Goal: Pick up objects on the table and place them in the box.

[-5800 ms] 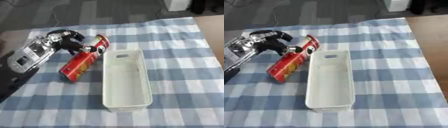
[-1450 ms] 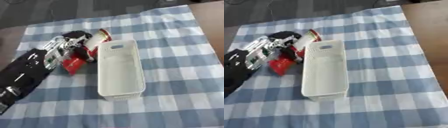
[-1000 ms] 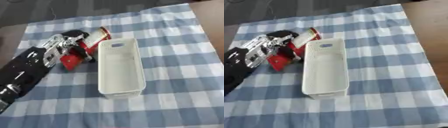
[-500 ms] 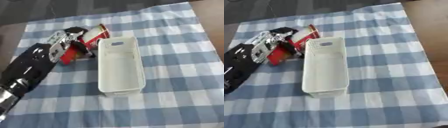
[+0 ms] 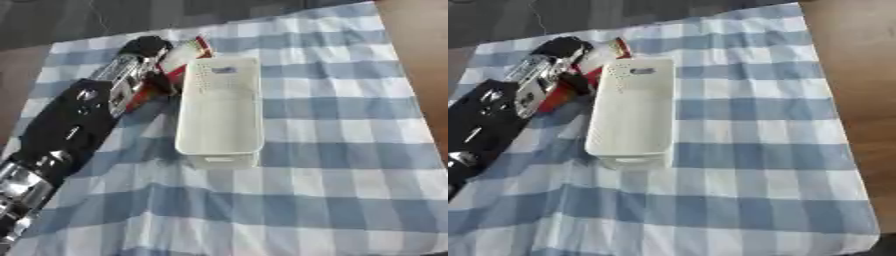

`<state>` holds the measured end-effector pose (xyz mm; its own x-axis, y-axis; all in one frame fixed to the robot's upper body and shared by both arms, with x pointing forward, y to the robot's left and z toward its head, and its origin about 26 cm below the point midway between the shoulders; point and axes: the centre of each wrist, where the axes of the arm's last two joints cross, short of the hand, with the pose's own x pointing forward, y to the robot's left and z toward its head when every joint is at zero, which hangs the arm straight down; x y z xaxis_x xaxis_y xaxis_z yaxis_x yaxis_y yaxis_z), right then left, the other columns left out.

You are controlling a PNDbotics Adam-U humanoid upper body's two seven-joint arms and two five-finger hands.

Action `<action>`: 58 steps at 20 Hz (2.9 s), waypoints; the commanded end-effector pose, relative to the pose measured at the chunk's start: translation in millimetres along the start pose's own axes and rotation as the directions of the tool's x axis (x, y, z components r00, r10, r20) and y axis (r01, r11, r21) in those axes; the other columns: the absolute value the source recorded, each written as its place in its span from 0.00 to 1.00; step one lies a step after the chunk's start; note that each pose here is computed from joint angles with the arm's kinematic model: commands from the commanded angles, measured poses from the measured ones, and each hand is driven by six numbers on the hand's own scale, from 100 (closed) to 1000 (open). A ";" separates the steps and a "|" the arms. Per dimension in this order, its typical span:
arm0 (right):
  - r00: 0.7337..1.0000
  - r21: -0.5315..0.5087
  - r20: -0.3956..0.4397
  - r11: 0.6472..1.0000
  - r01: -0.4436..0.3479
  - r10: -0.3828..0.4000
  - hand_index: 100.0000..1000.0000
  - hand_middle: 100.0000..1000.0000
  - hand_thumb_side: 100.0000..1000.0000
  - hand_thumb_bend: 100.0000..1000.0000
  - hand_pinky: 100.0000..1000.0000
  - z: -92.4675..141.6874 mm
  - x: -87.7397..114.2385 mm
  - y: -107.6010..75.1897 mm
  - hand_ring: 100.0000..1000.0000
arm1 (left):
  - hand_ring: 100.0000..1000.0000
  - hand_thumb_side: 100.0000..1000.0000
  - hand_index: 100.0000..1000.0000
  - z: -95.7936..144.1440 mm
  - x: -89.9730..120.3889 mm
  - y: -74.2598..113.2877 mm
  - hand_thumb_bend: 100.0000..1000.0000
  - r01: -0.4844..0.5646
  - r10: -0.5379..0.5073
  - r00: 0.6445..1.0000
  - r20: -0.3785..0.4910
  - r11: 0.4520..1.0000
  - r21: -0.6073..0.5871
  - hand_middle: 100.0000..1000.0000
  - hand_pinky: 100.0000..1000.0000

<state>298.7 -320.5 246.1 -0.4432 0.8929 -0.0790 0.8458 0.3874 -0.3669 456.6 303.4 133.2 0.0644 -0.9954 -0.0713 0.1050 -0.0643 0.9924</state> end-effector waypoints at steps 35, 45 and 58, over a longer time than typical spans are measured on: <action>1.000 0.031 0.001 0.999 -0.018 0.017 0.81 0.80 0.61 0.00 0.53 -1.2 -7.9 -0.3 0.71 | 0.19 0.00 0.32 93.6 -36.7 165.3 0.14 0.094 -0.119 0.980 0.159 0.983 0.157 0.21 0.00; 1.000 0.031 -0.017 0.999 -0.009 0.010 0.81 0.80 0.61 0.00 0.53 2.1 -7.3 1.8 0.71 | 0.18 0.00 0.32 98.4 22.6 178.6 0.11 0.024 -0.070 0.949 0.307 0.988 0.152 0.20 0.00; 0.999 0.025 -0.030 0.999 0.030 -0.030 0.81 0.80 0.61 0.00 0.53 1.8 -2.8 7.8 0.71 | 0.14 0.00 0.28 68.3 78.7 169.7 0.02 -0.187 0.124 0.914 0.387 0.974 0.128 0.17 0.00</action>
<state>306.6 -321.1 233.1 -0.4535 0.8909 -0.0247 0.8175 0.4047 -0.4098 412.2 207.9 288.0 -0.3156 -0.9461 0.0723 0.0100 0.0729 0.9973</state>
